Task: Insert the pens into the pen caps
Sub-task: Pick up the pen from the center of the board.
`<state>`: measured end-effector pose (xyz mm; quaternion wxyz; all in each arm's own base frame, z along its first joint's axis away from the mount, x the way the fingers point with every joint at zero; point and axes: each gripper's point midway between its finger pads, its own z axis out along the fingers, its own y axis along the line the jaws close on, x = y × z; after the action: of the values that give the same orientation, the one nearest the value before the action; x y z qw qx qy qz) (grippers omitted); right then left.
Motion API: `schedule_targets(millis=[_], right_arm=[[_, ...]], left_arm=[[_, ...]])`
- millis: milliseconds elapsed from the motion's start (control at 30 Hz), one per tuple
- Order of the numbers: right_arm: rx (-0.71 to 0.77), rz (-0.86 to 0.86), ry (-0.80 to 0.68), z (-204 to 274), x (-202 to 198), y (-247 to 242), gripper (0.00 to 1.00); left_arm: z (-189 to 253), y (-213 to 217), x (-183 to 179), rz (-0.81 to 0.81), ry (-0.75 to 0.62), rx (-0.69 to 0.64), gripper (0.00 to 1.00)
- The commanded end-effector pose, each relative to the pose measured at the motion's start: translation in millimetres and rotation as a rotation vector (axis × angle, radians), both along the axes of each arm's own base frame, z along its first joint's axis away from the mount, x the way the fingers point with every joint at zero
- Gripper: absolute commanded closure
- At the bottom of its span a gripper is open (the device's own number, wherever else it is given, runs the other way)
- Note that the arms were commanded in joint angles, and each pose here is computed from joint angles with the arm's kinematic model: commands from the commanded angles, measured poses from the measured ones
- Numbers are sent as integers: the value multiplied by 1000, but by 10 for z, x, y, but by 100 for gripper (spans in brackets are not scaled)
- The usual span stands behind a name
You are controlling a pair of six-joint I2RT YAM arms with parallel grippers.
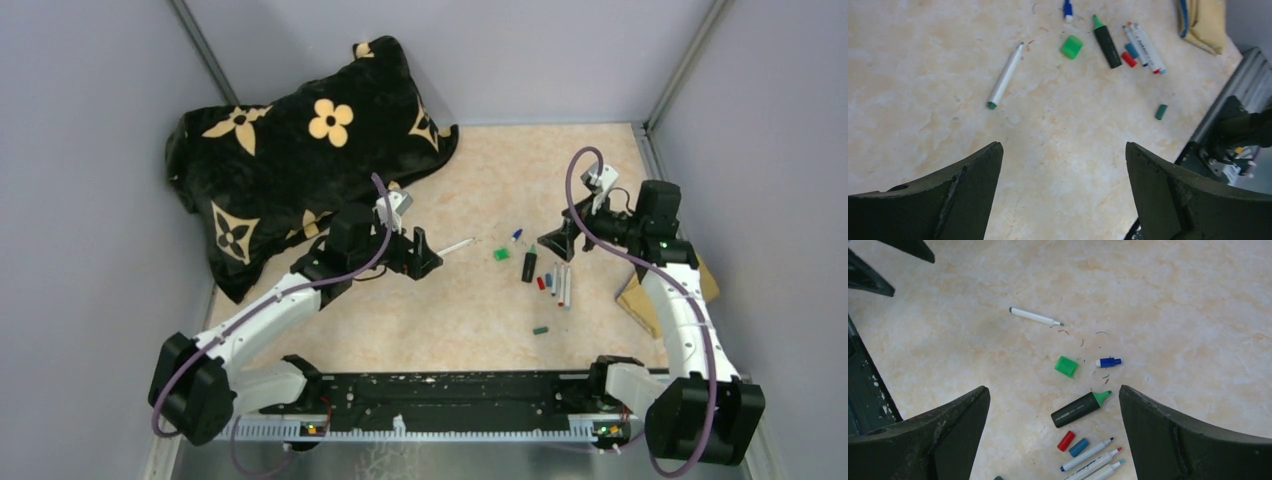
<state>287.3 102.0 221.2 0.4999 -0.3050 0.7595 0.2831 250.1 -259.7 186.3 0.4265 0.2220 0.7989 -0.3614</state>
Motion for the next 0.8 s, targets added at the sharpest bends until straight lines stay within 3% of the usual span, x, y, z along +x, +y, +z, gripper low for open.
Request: schedule_targets(millis=[0, 133, 500, 767], right_arm=[[10, 127, -163, 50, -8, 137, 1], [-31, 153, -158, -93, -78, 124, 2], [-67, 120, -102, -251, -42, 55, 10], [-68, 119, -101, -250, -45, 53, 11]], left_arm=[[-231, 113, 263, 73, -47, 136, 3], [-382, 25, 392, 47, -37, 182, 6], [-1056, -283, 818, -48, 170, 404, 39], [-1336, -411, 852, -84, 209, 481, 49]])
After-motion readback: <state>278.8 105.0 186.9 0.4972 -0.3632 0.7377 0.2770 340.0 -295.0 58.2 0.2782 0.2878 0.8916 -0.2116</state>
